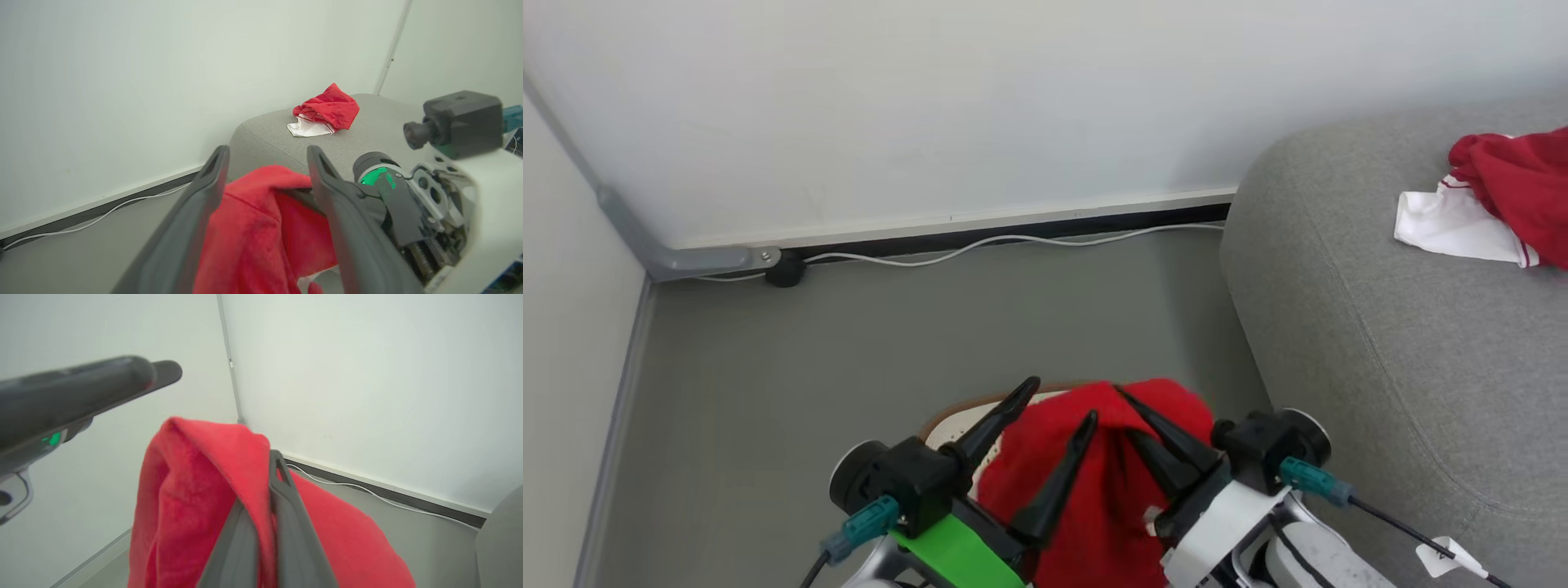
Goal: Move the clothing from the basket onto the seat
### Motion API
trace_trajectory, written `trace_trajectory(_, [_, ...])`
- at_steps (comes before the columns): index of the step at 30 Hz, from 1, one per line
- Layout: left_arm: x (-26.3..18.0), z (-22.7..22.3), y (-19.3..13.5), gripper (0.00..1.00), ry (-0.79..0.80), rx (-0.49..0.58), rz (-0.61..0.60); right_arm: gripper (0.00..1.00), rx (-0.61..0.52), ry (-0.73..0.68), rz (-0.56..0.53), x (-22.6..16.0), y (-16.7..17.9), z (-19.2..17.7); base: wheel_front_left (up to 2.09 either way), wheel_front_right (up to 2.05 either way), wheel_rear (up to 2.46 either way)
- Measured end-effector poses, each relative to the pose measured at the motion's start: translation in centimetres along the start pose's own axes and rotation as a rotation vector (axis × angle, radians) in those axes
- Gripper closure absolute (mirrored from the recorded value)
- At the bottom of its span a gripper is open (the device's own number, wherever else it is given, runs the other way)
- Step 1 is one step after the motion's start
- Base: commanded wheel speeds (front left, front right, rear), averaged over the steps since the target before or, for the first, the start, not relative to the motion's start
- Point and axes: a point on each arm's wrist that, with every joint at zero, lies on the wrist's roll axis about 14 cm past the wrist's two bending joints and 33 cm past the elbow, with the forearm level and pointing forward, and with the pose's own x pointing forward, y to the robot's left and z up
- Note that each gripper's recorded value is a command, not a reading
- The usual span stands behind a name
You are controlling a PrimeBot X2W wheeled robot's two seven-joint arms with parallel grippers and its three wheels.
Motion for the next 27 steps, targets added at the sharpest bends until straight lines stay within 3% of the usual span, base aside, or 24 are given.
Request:
trace_trajectory(13, [2.6,-3.2,-5.3,0.0,0.111,-0.1,-0.222,1.0,-0.088,-0.072,-0.435,-5.8,-11.5,3.2,0.0,0.0,0.0])
trace_trajectory(24, [5.1,-4.5,-5.9,0.0,0.144,-0.125,-0.315,1.0,-0.061,-0.145,-0.744,-11.6,-18.3,5.7,0.0,0.0,0.0])
trace_trajectory(27, [5.6,-5.4,-6.2,0.0,0.175,-0.153,-0.341,1.0,-0.123,-0.168,-0.826,-13.1,-21.7,7.7,0.0,0.0,0.0])
